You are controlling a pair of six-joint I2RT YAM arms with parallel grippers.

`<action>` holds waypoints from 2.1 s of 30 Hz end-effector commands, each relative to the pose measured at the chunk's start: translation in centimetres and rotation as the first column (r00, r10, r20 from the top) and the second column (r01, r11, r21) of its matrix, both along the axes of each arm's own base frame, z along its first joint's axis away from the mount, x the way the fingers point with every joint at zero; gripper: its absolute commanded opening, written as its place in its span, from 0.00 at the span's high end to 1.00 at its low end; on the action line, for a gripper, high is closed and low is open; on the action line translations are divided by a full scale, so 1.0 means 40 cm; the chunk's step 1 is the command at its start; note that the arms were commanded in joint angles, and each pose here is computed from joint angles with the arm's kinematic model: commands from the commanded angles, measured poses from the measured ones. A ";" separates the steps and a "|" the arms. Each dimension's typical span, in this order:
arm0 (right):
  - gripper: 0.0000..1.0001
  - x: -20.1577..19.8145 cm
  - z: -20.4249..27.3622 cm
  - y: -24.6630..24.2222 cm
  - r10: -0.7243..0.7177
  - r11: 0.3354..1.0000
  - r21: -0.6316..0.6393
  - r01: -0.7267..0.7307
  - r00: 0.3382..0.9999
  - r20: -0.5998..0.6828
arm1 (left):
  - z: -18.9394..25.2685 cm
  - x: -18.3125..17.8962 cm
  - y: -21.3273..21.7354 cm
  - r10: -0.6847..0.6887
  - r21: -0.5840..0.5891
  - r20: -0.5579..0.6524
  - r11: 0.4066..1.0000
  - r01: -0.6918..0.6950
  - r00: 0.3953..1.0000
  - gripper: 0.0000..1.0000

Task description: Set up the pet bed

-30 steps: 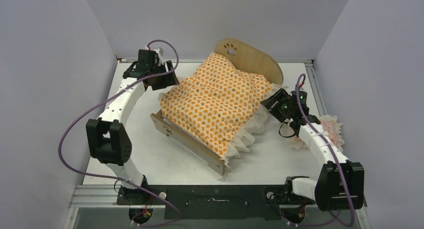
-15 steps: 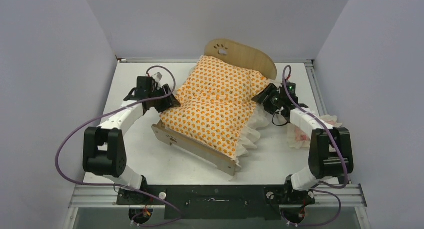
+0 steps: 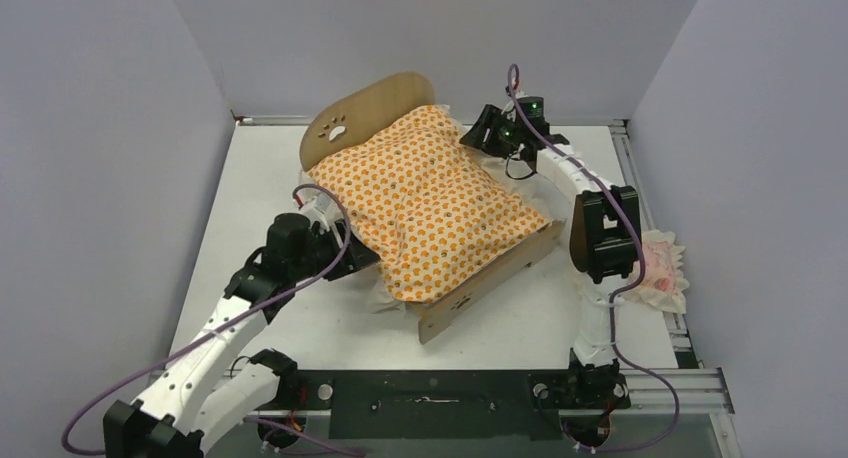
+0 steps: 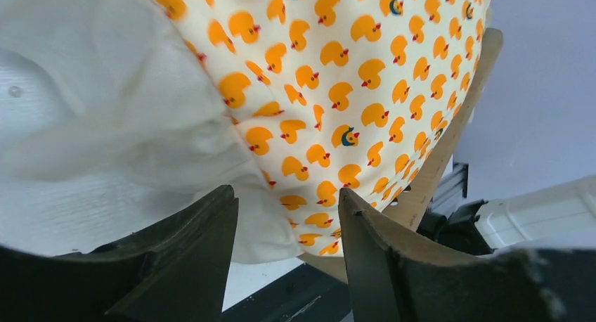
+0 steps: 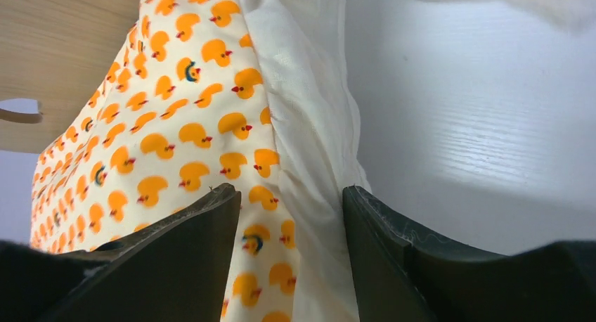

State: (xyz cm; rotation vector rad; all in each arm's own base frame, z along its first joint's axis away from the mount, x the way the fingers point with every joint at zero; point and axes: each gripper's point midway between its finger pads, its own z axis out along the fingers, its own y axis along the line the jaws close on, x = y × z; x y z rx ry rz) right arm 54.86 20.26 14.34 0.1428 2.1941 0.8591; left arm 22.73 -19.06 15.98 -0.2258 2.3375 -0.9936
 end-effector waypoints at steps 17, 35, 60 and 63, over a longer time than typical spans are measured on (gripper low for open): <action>0.37 -0.528 0.213 -0.376 -0.356 0.922 -0.144 0.359 0.933 0.049 | 0.334 0.347 0.329 0.249 0.440 0.416 0.786 -0.433 0.875 0.28; 0.37 -0.708 0.118 -0.231 -0.303 0.938 0.143 0.315 0.948 -0.102 | 0.349 0.791 0.286 -0.090 0.567 0.566 0.764 -0.308 0.819 0.20; 0.37 -0.241 0.129 -0.093 -0.086 0.995 -0.056 0.087 0.996 0.033 | 0.291 0.272 0.518 0.216 0.689 0.426 0.552 -0.470 0.879 0.83; 0.37 -0.232 0.175 -0.129 -0.079 0.986 -0.142 0.088 0.994 0.071 | 0.355 0.231 0.538 0.240 0.676 0.464 0.526 -0.516 0.853 0.56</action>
